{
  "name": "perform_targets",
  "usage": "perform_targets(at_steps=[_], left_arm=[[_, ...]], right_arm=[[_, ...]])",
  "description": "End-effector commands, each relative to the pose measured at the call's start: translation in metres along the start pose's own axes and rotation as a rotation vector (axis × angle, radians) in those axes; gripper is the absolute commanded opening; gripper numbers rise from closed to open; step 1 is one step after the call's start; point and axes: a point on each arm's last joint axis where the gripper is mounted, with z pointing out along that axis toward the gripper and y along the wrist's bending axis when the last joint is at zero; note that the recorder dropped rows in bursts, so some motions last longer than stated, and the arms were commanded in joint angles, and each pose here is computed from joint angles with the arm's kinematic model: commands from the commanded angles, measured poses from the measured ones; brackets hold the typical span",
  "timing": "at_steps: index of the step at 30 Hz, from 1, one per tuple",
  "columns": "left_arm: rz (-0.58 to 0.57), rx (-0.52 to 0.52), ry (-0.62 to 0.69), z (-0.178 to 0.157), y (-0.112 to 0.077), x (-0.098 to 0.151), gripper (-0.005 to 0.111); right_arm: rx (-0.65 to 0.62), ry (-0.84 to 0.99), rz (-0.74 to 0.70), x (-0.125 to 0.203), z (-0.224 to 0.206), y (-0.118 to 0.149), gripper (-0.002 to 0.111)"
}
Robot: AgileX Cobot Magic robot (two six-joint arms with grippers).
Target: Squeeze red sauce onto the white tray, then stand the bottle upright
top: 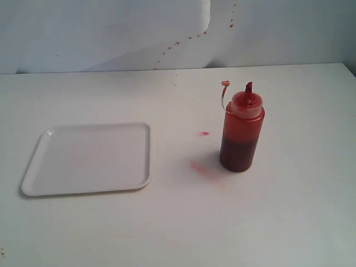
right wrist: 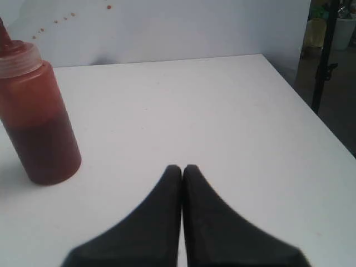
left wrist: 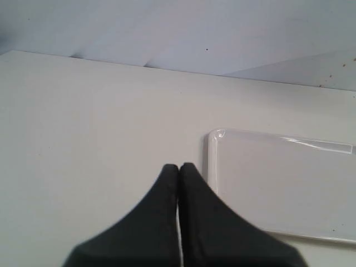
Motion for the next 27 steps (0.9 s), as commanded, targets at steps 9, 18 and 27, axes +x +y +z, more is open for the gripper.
perform_targets(at_steps=[9, 18, 27], left_arm=[[-0.003, 0.006, -0.004, 0.0002, -0.0003, 0.0009, 0.000], [-0.003, 0.006, -0.004, 0.0002, -0.0003, 0.0009, 0.000], [0.150, -0.012, -0.103, -0.0002, 0.0006, -0.0080, 0.000]], right_arm=[[-0.007, -0.003, 0.002, 0.0008, -0.0001, 0.0004, 0.000], [-0.007, -0.003, 0.002, 0.0008, -0.0001, 0.0004, 0.000], [-0.007, -0.003, 0.002, 0.0008, -0.0001, 0.0004, 0.000]])
